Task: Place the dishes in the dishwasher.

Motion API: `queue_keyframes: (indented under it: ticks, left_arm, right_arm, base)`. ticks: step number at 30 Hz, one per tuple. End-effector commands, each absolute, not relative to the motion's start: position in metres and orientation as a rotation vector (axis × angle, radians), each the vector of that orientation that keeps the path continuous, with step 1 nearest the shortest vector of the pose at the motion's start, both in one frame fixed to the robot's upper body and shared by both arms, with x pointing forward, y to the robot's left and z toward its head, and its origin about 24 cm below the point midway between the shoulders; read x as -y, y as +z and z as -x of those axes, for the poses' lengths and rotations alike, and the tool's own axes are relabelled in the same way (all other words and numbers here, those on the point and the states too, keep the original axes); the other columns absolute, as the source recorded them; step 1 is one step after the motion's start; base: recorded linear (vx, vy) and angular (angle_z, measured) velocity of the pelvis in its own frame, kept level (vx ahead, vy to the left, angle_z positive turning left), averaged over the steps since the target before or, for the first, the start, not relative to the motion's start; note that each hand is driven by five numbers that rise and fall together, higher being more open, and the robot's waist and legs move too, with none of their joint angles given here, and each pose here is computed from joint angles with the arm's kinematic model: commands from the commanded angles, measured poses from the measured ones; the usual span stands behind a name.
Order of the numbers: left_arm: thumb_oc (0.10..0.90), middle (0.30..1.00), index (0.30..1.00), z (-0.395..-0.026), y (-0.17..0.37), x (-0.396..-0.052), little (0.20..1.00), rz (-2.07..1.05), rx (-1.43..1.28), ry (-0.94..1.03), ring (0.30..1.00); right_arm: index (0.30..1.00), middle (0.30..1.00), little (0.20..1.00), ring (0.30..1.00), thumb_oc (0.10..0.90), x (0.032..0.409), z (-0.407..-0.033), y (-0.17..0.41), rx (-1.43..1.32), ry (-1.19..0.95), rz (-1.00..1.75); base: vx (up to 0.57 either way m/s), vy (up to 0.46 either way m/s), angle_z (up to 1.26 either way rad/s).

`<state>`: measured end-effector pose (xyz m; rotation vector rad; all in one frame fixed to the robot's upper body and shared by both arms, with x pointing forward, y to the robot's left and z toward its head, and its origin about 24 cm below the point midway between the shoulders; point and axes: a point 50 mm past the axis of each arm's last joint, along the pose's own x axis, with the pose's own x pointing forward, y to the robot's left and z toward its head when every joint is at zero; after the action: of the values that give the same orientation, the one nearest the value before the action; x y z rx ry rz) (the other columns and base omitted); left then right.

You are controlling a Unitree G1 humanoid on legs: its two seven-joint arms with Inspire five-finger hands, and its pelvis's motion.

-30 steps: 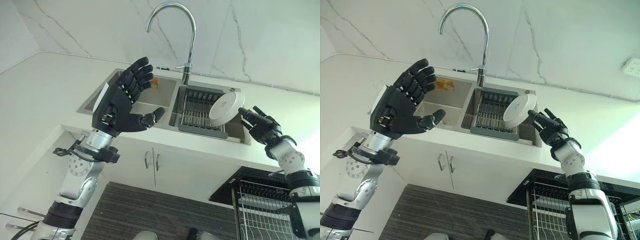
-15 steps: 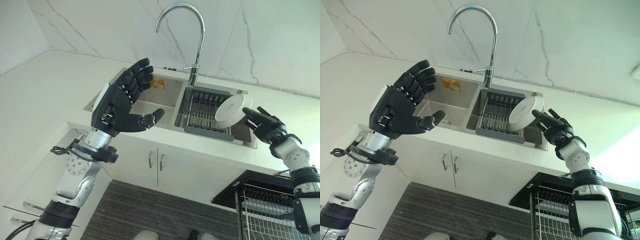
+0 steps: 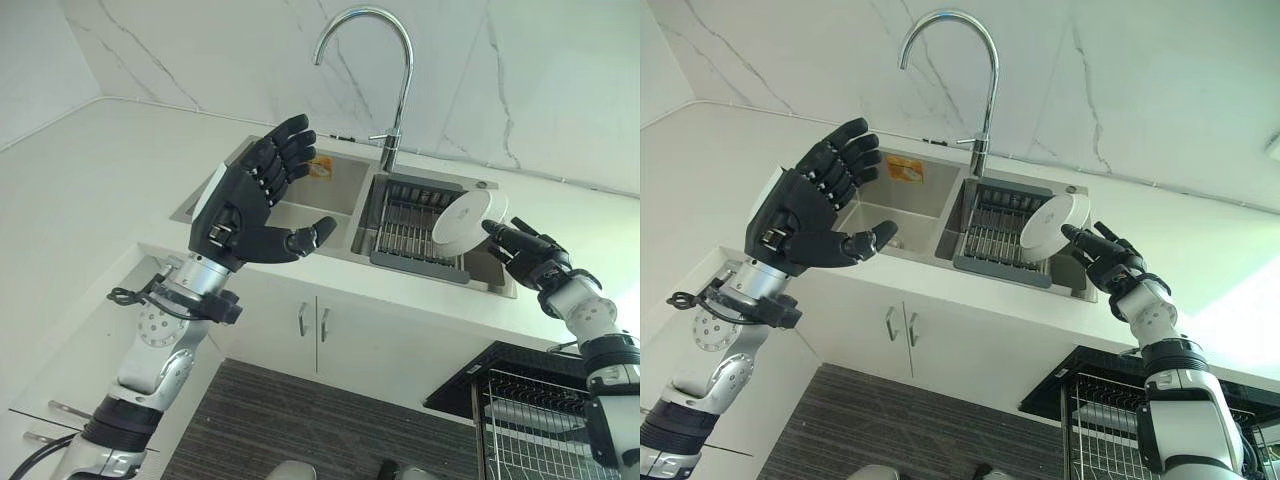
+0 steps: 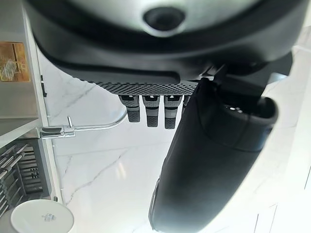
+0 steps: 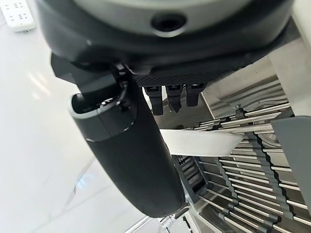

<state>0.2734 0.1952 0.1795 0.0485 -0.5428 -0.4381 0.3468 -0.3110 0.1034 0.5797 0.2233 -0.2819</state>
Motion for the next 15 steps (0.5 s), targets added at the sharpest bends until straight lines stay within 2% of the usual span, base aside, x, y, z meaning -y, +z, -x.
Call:
queue_keyframes:
  ticks: [1, 15]
  left_arm:
    - [0.800, 0.900, 0.900, -0.2694, 0.2237, -0.1902, 0.900, -0.018, 0.748, -0.468, 0.900]
    - [0.800, 0.900, 0.900, -0.2697, 0.2237, -0.1916, 0.900, -0.018, 0.732, -0.463, 0.900]
  right_arm:
    - [0.900, 0.900, 0.900, 0.900, 0.800, 0.3155, -0.3669, 0.1732, -0.009, -0.220, -0.508]
    - [0.900, 0.900, 0.900, 0.900, 0.800, 0.3183, -0.3695, 0.1791, -0.022, -0.233, -0.504]
  base:
    - [0.03, 0.005, 0.05]
    - [0.02, -0.013, 0.09]
